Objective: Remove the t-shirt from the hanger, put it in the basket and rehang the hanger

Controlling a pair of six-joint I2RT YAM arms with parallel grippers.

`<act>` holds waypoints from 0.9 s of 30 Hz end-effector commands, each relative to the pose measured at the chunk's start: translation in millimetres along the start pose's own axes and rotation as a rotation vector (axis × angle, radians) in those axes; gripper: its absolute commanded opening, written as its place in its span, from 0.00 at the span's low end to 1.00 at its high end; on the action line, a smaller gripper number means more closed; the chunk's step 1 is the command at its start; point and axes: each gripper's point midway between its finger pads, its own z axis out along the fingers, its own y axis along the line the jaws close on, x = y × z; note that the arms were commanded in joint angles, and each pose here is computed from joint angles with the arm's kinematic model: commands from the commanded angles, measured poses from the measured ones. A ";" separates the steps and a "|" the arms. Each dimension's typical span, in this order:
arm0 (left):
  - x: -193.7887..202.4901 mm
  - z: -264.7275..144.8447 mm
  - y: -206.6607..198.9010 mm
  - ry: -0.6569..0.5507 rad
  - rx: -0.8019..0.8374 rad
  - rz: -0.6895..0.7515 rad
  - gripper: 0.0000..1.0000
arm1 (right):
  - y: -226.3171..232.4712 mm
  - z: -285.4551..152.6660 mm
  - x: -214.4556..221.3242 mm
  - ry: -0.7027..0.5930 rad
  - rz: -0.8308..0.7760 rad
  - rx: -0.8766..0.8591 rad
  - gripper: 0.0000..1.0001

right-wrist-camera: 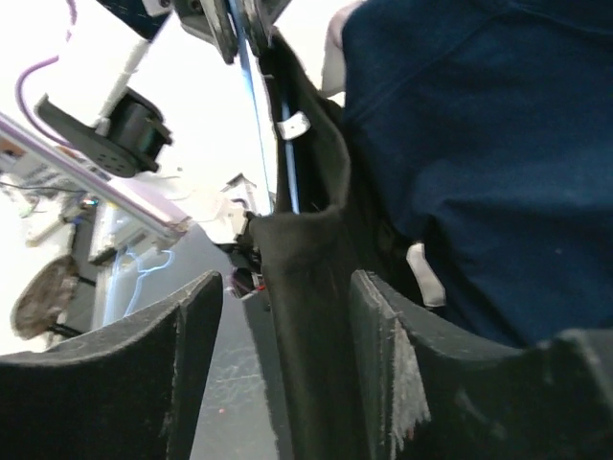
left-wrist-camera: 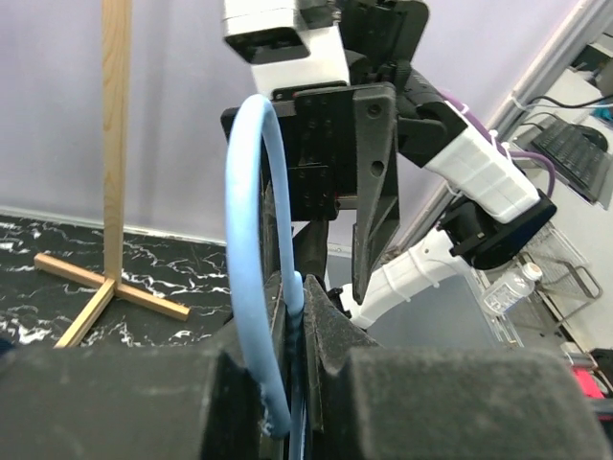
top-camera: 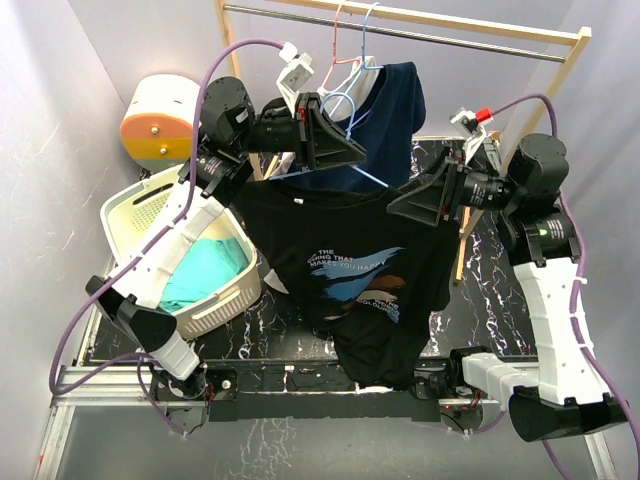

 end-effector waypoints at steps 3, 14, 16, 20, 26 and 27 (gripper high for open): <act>-46.5 -34.1 -60.7 -0.077 -0.126 0.222 0.00 | 3.5 -18.3 14.5 -0.047 -0.106 0.169 0.68; -56.9 -52.0 -101.8 -0.102 -0.117 0.252 0.00 | 13.4 -40.7 57.8 -0.074 -0.173 0.272 0.83; -56.4 -53.4 -109.6 -0.105 -0.094 0.250 0.00 | 14.9 -39.7 57.1 -0.074 -0.183 0.257 0.71; -50.2 -57.7 -109.7 -0.097 -0.117 0.240 0.00 | 12.2 -41.5 45.7 -0.090 -0.202 0.294 0.23; -26.0 -66.8 -98.6 -0.056 -0.189 0.203 0.00 | 16.8 -51.8 23.1 -0.164 -0.263 0.382 0.16; -21.0 -68.2 -95.6 -0.047 -0.203 0.194 0.00 | 17.8 -53.3 19.6 -0.176 -0.270 0.393 0.13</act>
